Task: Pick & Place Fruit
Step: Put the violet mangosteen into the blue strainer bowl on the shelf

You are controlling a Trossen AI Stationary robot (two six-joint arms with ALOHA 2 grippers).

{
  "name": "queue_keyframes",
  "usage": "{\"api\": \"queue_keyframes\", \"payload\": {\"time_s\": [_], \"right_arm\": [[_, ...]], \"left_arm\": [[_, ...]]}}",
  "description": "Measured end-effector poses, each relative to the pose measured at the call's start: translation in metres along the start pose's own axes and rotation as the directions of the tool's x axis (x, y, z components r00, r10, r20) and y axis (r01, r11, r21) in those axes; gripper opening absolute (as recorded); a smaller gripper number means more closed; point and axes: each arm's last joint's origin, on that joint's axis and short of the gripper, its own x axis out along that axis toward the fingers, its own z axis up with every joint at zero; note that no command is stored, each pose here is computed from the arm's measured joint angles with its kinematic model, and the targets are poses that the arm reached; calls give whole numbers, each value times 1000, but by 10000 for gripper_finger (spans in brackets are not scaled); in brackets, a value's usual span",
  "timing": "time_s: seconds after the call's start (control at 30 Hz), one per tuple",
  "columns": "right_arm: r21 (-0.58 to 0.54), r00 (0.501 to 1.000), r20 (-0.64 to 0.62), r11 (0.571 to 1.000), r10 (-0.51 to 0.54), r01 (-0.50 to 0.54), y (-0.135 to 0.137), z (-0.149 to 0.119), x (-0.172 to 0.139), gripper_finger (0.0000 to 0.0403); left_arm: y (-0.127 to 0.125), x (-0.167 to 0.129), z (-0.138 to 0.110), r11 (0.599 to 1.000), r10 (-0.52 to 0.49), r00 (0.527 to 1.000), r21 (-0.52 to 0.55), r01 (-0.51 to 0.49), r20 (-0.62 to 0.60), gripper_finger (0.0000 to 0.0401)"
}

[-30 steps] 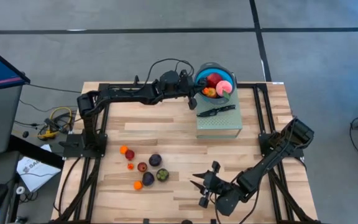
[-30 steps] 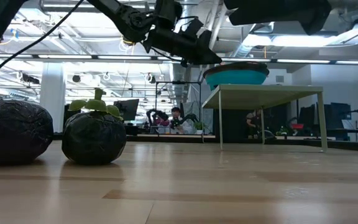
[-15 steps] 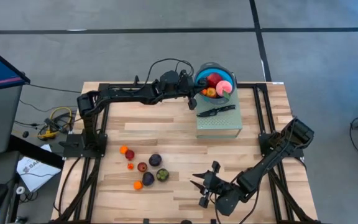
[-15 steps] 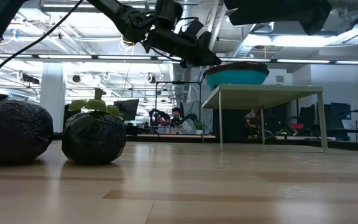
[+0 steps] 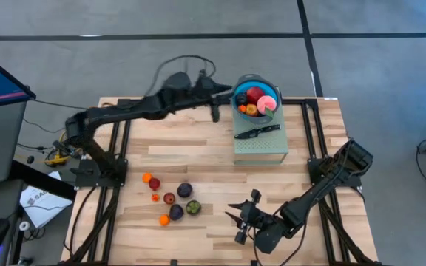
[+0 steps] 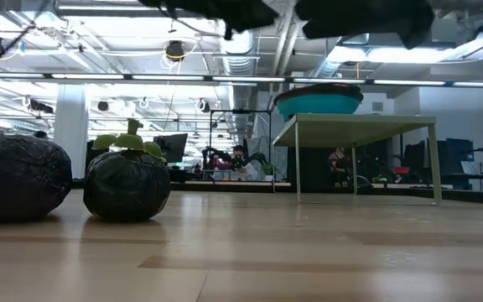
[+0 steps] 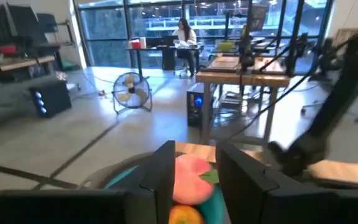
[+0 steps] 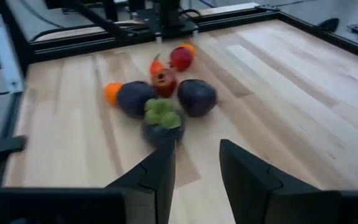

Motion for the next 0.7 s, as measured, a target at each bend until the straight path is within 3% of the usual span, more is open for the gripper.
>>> {"api": "queue_keyframes", "payload": {"time_s": [0.13, 0.3, 0.5, 0.7], "right_arm": [[22, 999, -8, 999, -31, 31, -9, 6, 14, 118], [-51, 995, -91, 998, 42, -47, -18, 14, 33, 118], [-116, 981, -84, 976, 177, -186, -24, 31, 53, 118], [-169, 958, -88, 944, 271, -283, -31, 41, 65, 118]], "left_arm": [[-8, -42, 33, 1000, -29, 1000, 2, 29, -11, 111], [-23, -95, 55, 990, -130, 991, 60, 130, -8, 111], [-32, -144, 36, 981, -175, 984, 84, 173, 24, 111], [-33, -162, -4, 982, -172, 984, 86, 168, 39, 108]]}}
